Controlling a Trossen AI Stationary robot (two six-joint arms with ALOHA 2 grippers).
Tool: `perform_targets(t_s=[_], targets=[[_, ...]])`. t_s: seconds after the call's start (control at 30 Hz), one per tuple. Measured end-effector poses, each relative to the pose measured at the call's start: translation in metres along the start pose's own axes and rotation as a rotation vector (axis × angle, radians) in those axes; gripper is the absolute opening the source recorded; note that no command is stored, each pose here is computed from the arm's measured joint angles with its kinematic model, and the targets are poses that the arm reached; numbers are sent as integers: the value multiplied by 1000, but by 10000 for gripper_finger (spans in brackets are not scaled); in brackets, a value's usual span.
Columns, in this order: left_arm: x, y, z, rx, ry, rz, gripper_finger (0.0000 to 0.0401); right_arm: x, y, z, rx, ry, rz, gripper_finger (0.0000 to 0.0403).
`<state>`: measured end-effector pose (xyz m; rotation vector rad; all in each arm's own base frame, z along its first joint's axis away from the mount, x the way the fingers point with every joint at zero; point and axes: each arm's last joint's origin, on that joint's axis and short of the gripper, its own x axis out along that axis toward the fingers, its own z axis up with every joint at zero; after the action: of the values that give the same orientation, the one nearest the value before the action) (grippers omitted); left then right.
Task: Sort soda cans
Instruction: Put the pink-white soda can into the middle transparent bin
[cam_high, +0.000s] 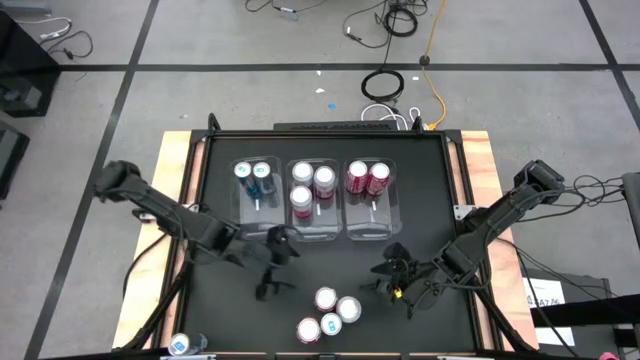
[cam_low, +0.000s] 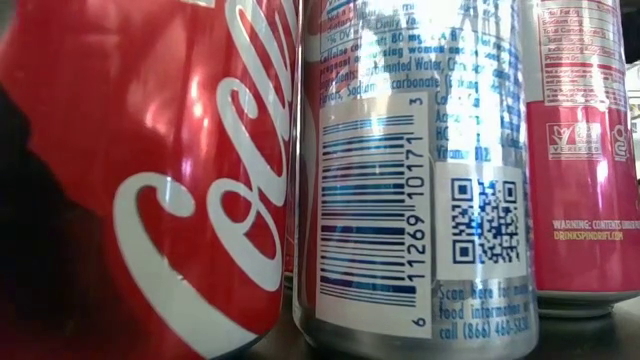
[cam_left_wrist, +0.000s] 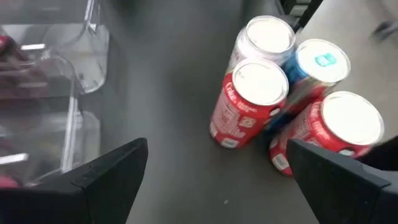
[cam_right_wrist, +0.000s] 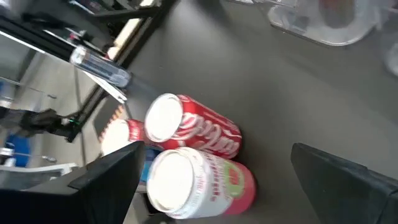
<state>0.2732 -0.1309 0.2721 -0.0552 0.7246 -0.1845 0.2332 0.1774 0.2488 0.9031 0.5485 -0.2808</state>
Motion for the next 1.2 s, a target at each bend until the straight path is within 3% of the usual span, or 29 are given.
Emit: perform_targets(t_s=[0.3, 0.57, 0.7, 0.9, 1.2], targets=[[-16, 17, -60, -93, -170, -97, 390, -10, 28, 16, -59, 51, 76, 396], [-24, 27, -87, -125, -225, -124, 390, -16, 81, 41, -313, 75, -67, 396], [-27, 30, -96, -125, -269, -138, 390, -4, 102, 45, -456, 145, -158, 396], [-25, 34, -112, -133, -280, -159, 390, 24, 112, 38, -549, 341, -255, 396], [-25, 34, -114, -127, -303, -205, 390, 70, 102, 12, -533, 550, -296, 396]])
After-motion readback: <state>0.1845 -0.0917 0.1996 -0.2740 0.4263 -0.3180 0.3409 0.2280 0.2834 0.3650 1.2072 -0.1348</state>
